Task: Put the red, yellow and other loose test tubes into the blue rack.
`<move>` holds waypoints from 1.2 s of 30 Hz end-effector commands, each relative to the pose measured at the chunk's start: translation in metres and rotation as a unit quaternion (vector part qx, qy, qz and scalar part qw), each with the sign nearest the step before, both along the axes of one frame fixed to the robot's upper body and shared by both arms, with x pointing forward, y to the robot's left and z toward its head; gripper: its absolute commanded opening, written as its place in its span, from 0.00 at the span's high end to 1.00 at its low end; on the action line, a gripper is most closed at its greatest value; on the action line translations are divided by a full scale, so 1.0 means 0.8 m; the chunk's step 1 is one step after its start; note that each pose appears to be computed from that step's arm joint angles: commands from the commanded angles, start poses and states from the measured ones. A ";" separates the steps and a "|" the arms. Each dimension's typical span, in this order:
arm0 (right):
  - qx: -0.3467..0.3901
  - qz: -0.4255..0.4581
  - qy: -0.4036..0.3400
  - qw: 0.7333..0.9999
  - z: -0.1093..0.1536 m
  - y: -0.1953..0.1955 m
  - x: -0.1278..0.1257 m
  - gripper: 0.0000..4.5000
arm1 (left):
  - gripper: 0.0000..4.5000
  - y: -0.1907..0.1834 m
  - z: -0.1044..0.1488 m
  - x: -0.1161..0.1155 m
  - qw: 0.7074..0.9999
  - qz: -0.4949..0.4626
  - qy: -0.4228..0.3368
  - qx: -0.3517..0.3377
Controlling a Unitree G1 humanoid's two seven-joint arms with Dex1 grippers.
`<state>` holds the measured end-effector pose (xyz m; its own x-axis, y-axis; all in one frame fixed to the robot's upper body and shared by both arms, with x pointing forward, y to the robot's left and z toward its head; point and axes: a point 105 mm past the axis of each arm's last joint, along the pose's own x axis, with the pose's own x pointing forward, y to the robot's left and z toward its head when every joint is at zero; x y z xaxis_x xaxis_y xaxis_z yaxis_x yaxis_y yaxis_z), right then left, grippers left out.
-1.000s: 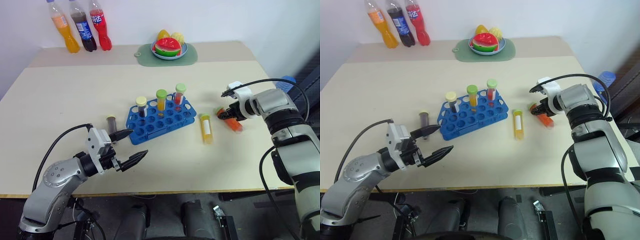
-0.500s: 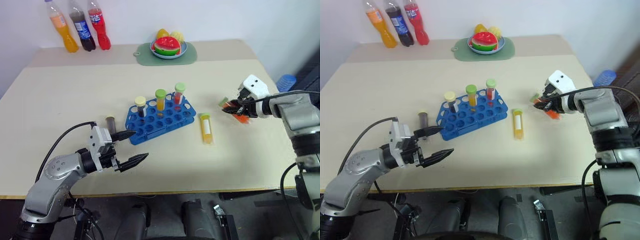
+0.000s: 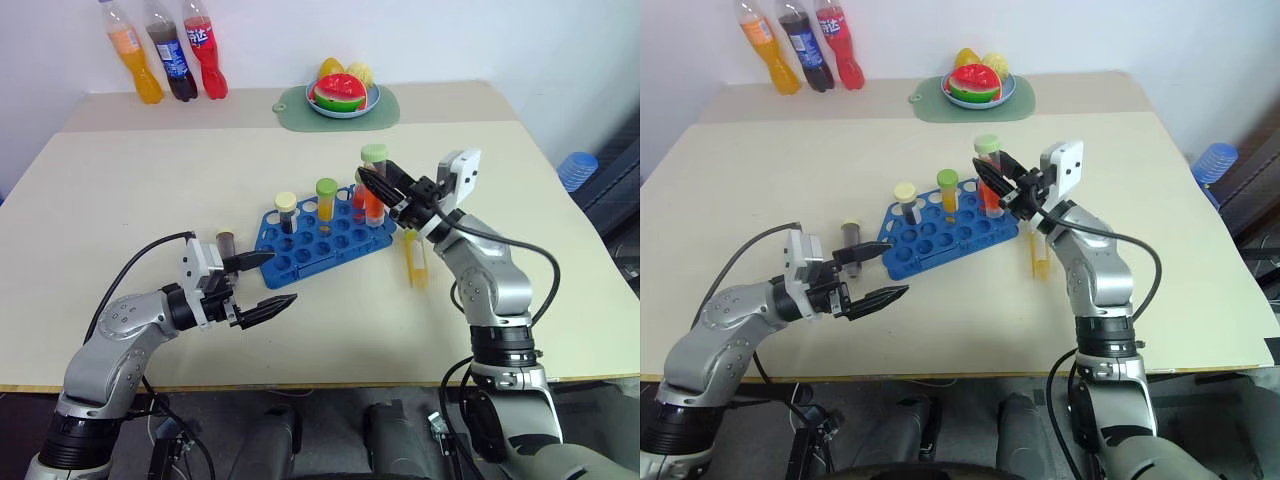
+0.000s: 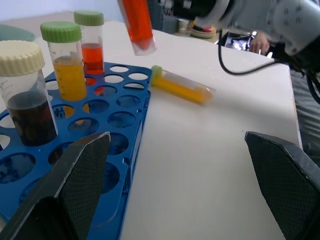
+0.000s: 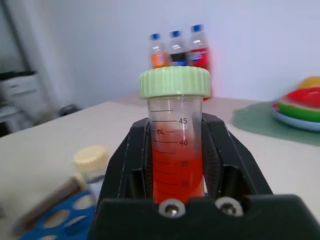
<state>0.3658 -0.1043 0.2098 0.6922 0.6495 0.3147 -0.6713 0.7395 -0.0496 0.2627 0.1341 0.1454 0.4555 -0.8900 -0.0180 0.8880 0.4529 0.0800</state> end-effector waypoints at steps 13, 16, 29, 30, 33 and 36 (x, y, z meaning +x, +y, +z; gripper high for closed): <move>0.006 -0.026 -0.005 1.000 -0.060 0.014 0.014 0.82 | 0.00 0.023 -0.004 -0.002 1.000 0.014 -0.020 0.015; 0.003 -0.034 0.000 0.999 -0.068 0.014 0.020 0.82 | 0.00 0.025 -0.006 -0.004 1.000 0.015 -0.020 0.017; 0.012 -0.025 0.006 1.000 -0.083 0.009 0.024 0.71 | 0.00 0.039 -0.012 -0.010 0.999 0.021 -0.022 0.017; 0.013 -0.021 0.000 1.000 -0.080 0.009 0.022 0.59 | 0.00 0.039 -0.012 -0.010 0.999 0.020 -0.022 0.016; -0.014 -0.028 -0.040 0.999 -0.067 0.011 0.017 0.29 | 0.00 0.038 -0.008 -0.009 1.000 0.018 -0.022 0.012; -0.057 -0.035 -0.067 0.996 -0.052 0.012 0.010 0.07 | 0.00 0.032 -0.008 -0.005 1.000 0.013 -0.022 0.012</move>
